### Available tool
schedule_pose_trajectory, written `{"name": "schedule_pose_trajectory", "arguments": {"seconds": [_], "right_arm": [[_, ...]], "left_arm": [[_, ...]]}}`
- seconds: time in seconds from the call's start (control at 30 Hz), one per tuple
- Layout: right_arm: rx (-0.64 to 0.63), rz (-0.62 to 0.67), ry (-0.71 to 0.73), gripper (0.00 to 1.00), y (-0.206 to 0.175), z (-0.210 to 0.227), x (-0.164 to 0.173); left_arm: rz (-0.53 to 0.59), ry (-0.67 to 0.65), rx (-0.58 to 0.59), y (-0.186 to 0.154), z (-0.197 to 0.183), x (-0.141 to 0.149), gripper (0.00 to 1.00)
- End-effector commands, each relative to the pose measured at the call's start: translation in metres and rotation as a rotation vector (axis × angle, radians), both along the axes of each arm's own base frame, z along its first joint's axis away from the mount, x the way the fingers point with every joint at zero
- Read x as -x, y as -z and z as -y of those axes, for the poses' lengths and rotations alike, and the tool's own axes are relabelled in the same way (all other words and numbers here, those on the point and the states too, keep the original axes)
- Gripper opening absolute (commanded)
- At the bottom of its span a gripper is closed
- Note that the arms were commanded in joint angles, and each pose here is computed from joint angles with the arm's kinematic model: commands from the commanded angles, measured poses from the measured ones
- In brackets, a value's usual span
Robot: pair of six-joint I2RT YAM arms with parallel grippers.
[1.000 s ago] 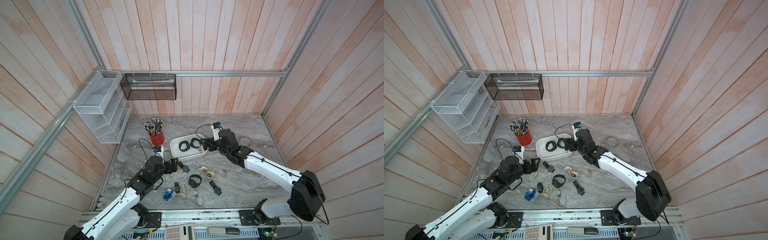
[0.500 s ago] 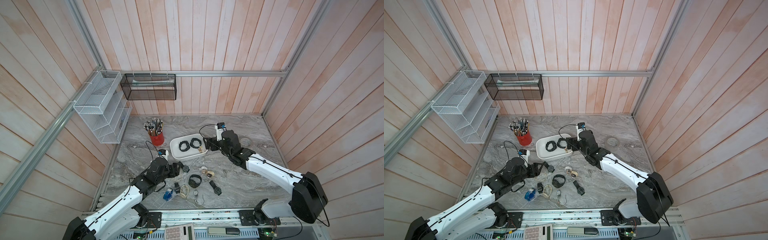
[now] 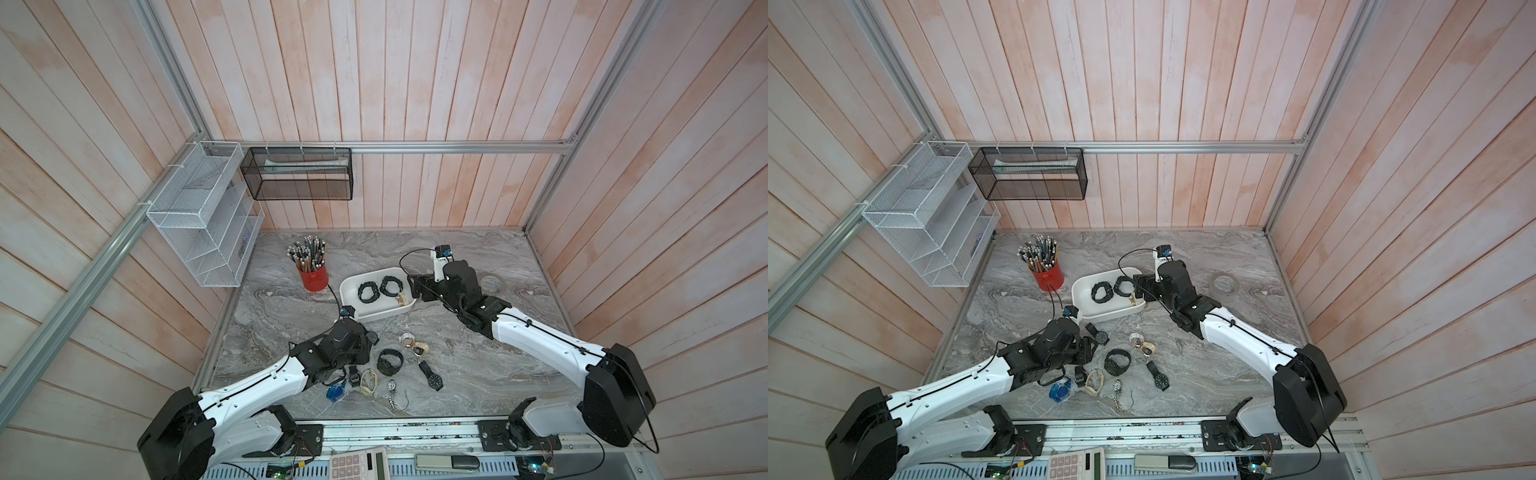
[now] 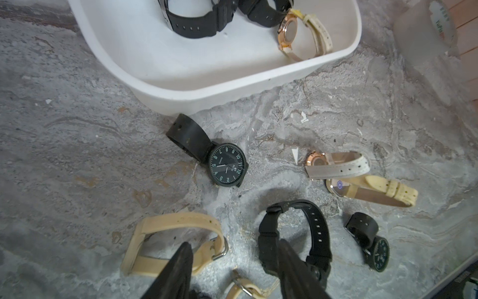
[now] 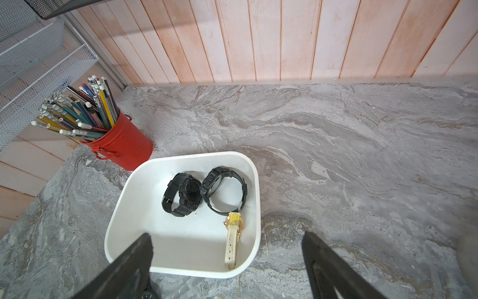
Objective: Put the watch into the storage box
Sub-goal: Pick up the watch at the center of the board.
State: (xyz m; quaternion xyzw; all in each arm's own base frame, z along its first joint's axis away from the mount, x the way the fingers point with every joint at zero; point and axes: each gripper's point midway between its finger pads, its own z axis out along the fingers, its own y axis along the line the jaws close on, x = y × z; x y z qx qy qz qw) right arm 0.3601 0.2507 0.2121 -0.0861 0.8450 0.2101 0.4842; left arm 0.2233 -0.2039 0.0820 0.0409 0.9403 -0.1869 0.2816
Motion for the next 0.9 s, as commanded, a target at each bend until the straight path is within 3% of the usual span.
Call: {"name": "schedule_pose_trajectory", "arguments": {"seconds": [0.0, 0.53, 0.87], "right_arm": [[0.011, -0.011, 0.03, 0.92, 0.006, 0.006, -0.002], [0.036, -0.002, 0.048, 0.92, 0.009, 0.014, 0.0], [0.038, 0.0, 0.051, 0.92, 0.011, 0.017, -0.001]], "left_arm": [[-0.006, -0.007, -0.015, -0.001, 0.002, -0.003, 0.52], [-0.103, 0.015, -0.094, 0.034, 0.013, -0.008, 0.41], [-0.121, 0.001, -0.139, 0.046, 0.01, -0.01, 0.2]]}}
